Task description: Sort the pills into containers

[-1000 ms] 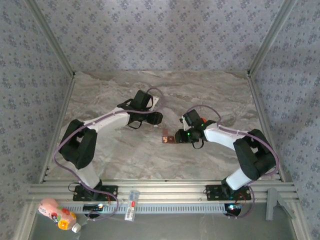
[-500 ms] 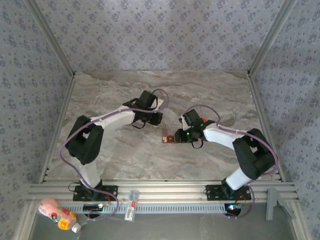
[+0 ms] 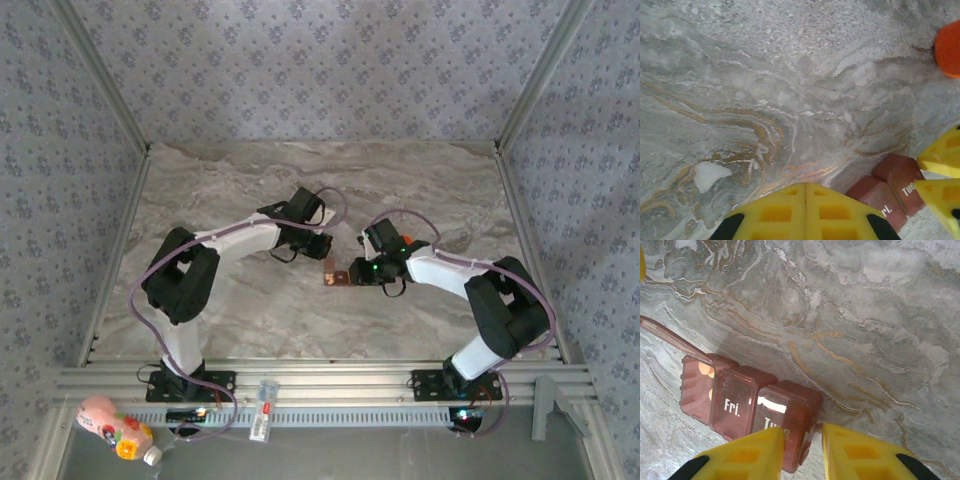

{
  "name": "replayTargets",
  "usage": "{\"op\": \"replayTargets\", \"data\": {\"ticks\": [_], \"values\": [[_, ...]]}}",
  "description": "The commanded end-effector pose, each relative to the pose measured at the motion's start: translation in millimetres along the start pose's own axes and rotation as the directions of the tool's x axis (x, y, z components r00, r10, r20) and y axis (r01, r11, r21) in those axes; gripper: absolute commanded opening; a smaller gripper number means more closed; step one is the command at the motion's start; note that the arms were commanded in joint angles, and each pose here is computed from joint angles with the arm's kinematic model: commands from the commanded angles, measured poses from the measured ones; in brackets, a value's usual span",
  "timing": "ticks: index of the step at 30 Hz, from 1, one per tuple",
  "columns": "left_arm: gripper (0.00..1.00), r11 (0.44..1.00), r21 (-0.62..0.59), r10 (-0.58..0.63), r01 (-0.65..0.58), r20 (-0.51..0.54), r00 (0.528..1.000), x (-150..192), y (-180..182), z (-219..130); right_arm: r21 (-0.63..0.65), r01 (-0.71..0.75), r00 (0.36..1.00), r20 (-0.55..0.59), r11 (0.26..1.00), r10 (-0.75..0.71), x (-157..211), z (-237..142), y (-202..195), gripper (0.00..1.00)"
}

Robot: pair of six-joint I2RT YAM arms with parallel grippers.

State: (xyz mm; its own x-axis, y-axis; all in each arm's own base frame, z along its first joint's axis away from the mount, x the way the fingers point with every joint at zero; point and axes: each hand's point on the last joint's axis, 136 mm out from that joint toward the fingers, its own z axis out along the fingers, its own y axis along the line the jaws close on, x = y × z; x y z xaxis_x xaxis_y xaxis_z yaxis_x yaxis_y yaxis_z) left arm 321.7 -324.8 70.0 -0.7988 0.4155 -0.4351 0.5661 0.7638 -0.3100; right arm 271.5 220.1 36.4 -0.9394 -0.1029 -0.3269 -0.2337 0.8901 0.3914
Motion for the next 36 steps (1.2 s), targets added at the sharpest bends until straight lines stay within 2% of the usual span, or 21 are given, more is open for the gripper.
{"op": "replayTargets", "data": {"ticks": [1, 20, 36], "values": [[0.0, 0.999, 0.042, 0.021, -0.02, -0.013, 1.0, 0.6, -12.4, -1.3, 0.057, -0.025, 0.999, -0.042, 0.998, 0.028, 10.8, 7.5, -11.6, 0.27], [0.0, 0.99, 0.13, 0.055, -0.05, -0.032, 0.998, 19.2, -43.2, -13.1, 0.066, -0.038, 0.998, -0.05, 0.997, 0.042, 12.5, 11.9, -13.4, 0.26], [0.0, 0.992, 0.121, 0.045, -0.037, -0.067, 0.997, 37.5, -38.4, -8.5, 0.075, -0.039, 0.998, -0.053, 0.996, 0.043, 13.9, 13.3, -15.3, 0.25]]}}
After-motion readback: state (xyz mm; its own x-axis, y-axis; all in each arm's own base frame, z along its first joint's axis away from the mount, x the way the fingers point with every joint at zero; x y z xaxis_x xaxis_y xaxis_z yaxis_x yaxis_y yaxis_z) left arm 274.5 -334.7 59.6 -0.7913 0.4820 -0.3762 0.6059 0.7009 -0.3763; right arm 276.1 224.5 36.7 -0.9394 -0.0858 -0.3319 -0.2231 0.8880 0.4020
